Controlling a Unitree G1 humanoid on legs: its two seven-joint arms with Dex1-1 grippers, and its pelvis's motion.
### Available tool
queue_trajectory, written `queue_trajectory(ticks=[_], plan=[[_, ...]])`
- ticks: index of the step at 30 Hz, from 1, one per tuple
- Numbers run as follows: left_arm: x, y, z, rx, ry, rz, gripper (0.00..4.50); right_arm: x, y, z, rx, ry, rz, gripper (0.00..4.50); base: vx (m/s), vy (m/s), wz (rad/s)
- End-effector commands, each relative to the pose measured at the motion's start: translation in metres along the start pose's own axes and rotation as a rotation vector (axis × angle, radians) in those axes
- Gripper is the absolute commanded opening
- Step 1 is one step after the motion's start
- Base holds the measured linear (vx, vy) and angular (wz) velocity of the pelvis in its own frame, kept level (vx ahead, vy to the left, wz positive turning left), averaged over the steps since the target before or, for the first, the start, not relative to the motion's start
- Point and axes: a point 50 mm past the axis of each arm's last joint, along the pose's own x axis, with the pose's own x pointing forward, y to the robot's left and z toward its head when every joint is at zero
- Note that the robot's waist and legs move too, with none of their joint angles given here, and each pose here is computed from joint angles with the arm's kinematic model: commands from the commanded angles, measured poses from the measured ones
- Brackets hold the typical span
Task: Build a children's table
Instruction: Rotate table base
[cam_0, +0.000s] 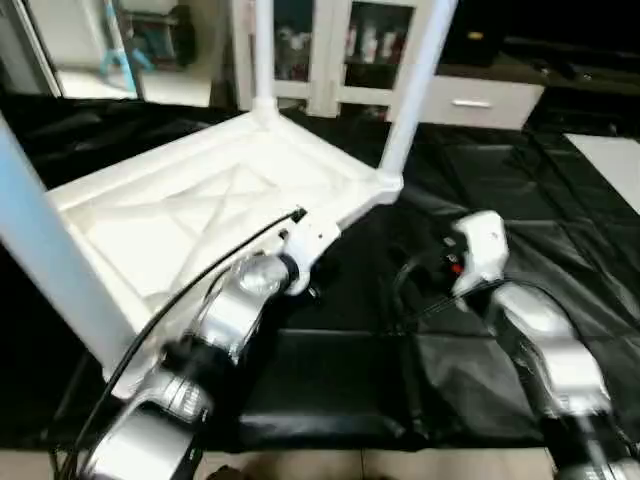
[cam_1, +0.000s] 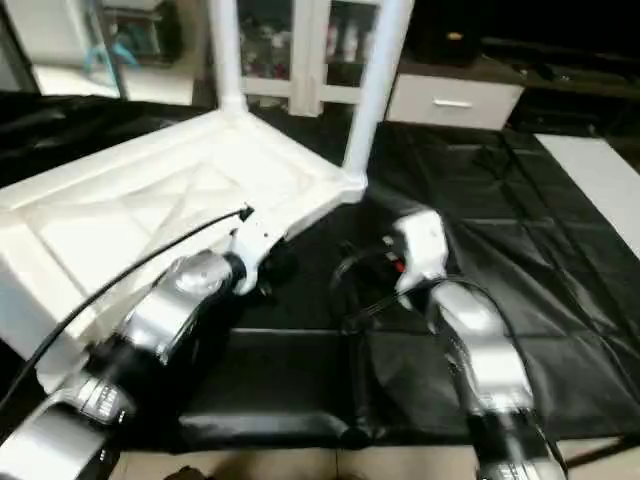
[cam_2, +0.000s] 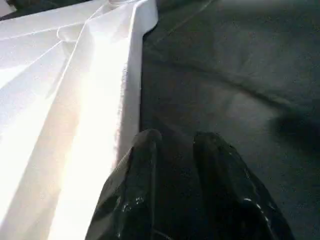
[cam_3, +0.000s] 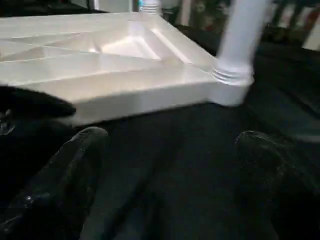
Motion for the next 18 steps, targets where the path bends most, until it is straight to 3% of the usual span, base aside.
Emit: queue_trajectory(ticks=[1, 10, 18], plan=[[0.007, 0.004, 0.001, 0.05, 0.027, 0.031, 1.43, -0.008, -0.002, 0.008, 0.001, -0.021, -0.016, 4.47, 0.0, 0.0, 0.0], [0.015, 0.028, -0.003, 0.192, 0.117, 0.155, 1.43, -0.011, -0.001, 0.011, 0.016, -0.027, -0.047, 4.47, 0.0, 0.0, 0.0], [0.005, 0.059, -0.013, 0.323, 0.198, 0.294, 1.43, -0.014, 0.01, 0.011, -0.001, -0.009, 0.009, 4.47, 0.0, 0.0, 0.0]])
